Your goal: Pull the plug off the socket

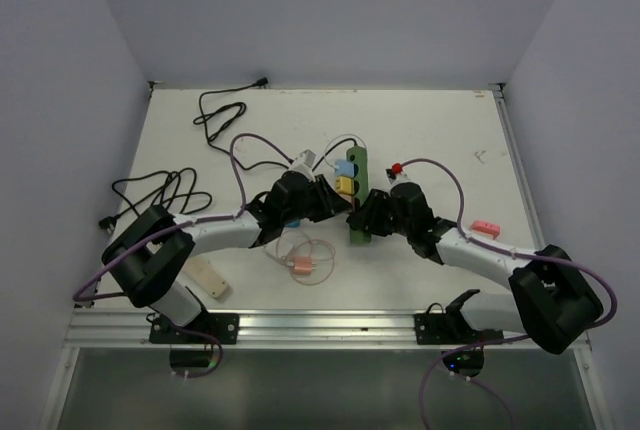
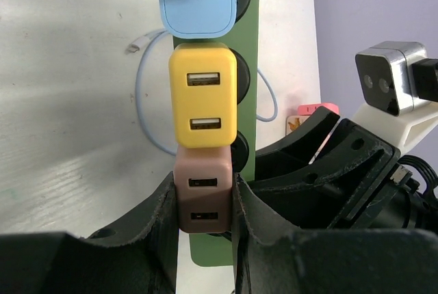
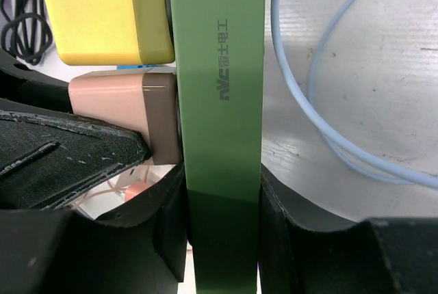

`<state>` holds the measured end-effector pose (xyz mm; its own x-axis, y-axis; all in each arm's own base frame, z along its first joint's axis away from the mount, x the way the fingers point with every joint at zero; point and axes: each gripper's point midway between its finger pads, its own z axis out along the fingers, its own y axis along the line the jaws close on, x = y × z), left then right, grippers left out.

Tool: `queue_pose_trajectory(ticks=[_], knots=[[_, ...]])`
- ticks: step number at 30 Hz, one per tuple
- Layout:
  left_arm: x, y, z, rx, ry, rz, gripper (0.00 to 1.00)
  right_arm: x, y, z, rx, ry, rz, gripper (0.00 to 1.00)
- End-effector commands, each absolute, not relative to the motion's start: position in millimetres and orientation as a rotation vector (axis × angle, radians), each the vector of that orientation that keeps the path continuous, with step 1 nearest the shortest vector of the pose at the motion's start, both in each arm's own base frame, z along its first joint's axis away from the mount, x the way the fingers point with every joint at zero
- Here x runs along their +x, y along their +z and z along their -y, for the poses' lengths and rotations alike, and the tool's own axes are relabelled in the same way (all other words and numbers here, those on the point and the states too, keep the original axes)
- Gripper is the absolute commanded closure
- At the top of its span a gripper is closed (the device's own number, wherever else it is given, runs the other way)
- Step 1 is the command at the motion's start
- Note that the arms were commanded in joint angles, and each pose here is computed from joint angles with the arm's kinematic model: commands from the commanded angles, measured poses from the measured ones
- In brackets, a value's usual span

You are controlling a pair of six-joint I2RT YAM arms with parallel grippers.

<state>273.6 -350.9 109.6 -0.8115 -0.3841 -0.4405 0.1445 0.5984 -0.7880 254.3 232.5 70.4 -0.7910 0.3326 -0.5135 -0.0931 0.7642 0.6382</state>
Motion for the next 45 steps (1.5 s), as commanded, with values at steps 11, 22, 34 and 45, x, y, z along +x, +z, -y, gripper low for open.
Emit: queue_pose_trajectory(ticks=[11, 22, 34, 45], knots=[[267, 222, 335, -0.191, -1.296, -1.975, 1.00, 270, 53, -154, 0.371, 0.428, -2.308, 1.00], [262, 247, 287, -0.301, -1.214, -1.933, 1.00, 283, 63, -141, 0.361, 0.348, -2.273, 1.00], [256, 200, 253, -0.354, -1.072, -2.057, 0.95, 295, 101, -174, 0.201, 0.554, -2.173, 1.00], [244, 94, 201, -0.413, -0.803, -2.272, 0.76, 282, 117, -207, 0.009, 0.786, -2.109, 1.00]])
